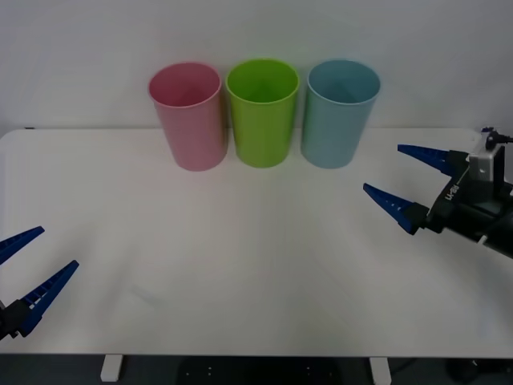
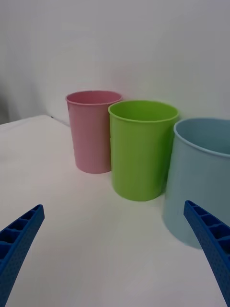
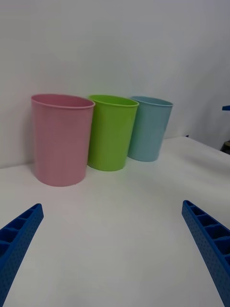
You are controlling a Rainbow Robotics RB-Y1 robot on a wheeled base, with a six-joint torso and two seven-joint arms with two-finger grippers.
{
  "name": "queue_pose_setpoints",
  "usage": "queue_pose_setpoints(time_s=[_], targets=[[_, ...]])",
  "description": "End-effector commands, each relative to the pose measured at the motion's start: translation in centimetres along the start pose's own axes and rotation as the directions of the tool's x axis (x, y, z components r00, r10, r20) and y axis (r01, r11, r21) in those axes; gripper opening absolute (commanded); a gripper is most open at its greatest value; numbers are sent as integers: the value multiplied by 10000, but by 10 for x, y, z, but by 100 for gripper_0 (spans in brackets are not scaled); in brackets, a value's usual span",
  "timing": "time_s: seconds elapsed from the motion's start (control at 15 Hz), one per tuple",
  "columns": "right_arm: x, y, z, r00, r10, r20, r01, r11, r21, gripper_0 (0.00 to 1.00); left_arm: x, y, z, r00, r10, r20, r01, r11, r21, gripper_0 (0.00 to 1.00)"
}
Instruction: Grasp the object on the table and drop it into the matching bin: aluminum can to the light blue bin, PET bottle to the pink bin.
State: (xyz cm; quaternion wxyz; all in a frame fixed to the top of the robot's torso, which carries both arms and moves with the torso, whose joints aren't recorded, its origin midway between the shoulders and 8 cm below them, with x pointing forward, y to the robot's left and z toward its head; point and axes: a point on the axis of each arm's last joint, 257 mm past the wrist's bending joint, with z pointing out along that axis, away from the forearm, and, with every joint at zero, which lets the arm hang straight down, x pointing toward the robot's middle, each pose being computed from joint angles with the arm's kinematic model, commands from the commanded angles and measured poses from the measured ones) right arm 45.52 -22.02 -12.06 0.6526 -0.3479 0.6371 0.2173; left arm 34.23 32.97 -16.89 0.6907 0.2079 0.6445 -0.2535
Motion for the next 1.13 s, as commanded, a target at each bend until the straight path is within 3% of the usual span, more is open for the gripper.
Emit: queue_pose_setpoints(time_s=[0.07,0.2,0.73,1.13], targets=[[26,5,-23,9941,-921,-573,919,9958,-52,100,0,0,0,10000,0,0,0,10000,0,100],[43,11,-39,9867,-1348,-905,1345,9909,-94,100,0,0,0,10000,0,0,0,10000,0,100],[79,44,-102,9784,-956,-1834,816,9933,-823,100,0,0,0,10000,0,0,0,10000,0,100],[83,49,-105,9775,-906,-1904,746,9932,-898,100,0,0,0,10000,0,0,0,10000,0,100]])
